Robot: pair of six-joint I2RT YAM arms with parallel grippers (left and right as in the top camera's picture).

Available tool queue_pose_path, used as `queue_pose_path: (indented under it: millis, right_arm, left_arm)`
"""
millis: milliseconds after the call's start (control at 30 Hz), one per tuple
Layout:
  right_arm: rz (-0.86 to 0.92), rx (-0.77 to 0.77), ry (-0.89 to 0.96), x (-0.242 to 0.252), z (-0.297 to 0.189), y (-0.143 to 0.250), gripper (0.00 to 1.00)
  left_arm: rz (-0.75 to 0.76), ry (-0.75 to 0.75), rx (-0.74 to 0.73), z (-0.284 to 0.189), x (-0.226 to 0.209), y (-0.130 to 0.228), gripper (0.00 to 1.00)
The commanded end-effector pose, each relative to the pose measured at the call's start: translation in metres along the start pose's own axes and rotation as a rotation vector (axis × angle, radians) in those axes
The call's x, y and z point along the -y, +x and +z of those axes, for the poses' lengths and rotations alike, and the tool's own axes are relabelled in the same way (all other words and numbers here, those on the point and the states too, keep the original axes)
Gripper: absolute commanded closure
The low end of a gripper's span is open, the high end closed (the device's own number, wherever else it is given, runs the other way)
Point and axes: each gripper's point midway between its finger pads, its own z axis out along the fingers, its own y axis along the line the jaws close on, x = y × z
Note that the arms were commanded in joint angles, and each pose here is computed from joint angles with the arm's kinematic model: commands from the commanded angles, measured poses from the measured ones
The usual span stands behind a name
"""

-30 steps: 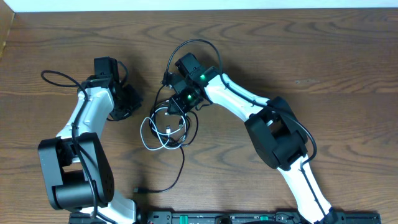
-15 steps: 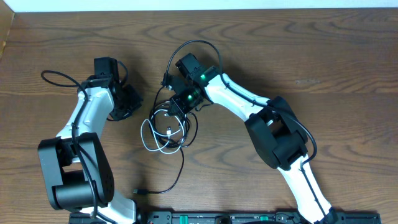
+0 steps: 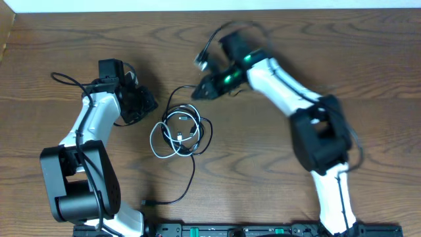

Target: Untangle cables

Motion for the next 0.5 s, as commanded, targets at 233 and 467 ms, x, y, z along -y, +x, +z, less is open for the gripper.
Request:
queue_pose_path:
  millis: [233,467]
  right_arm:
    - [-0.275,0.258,0.139,-0.116,-0.116,-0.049,0.99]
    - [-0.202,0.171,0.164,-0.107,-0.096,-0.028,0.55]
  left_arm:
    - [-0.027,0.022,-0.010,-0.005,-0.014,-0.003,0.58]
    - [-0.149,-0.162,0.039,-0.007,-0.047,-0.007,0.58]
